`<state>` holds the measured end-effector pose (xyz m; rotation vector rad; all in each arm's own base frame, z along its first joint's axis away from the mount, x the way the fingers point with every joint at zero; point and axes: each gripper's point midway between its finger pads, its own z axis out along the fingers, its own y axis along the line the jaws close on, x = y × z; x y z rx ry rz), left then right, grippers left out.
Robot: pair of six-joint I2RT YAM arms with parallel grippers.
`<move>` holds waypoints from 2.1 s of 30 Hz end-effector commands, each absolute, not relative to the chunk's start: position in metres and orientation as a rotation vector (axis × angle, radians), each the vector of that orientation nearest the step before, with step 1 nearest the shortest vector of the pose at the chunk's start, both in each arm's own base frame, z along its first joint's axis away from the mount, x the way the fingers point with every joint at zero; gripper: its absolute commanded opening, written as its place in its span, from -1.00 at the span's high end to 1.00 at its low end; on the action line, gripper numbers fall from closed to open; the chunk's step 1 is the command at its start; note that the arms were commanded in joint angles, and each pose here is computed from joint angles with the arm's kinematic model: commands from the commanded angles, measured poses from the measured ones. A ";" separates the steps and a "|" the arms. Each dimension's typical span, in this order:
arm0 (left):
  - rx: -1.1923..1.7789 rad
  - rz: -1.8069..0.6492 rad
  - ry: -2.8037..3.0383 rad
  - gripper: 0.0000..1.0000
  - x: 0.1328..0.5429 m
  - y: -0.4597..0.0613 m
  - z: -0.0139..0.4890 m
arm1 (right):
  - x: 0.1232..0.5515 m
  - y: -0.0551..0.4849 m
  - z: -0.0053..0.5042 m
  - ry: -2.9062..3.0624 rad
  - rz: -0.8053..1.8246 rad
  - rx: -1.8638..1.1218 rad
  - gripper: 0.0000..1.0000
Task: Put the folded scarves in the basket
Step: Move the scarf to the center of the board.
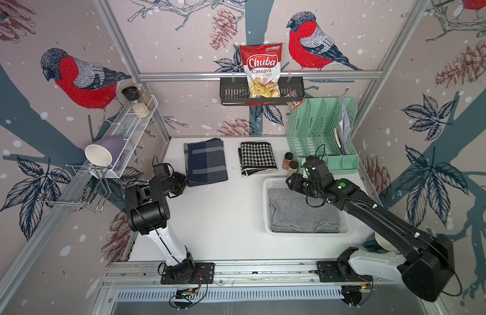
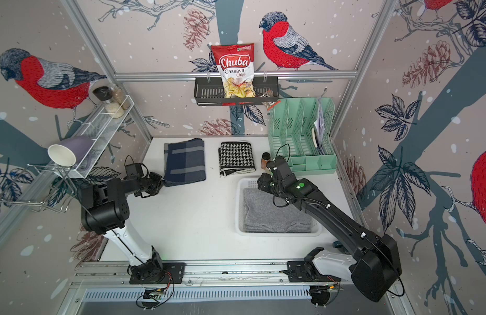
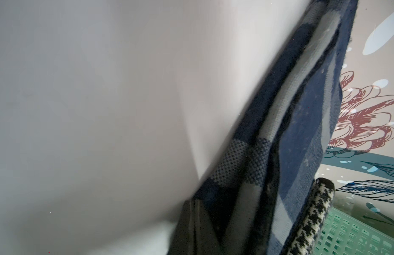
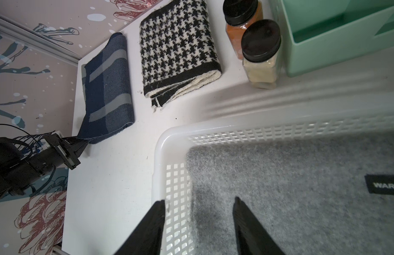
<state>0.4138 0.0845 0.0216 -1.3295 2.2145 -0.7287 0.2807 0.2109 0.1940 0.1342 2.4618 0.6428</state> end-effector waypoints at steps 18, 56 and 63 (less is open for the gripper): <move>-1.686 -0.606 2.101 1.00 0.274 0.049 0.013 | 0.245 0.312 0.193 2.515 0.743 -0.244 -0.30; -1.640 -0.579 2.205 1.00 0.192 -0.079 0.031 | 0.197 0.382 0.143 2.684 0.694 -0.498 -0.39; -1.593 -0.570 2.262 1.00 0.196 -0.097 0.031 | 0.199 0.384 0.141 2.696 0.682 -0.484 -0.40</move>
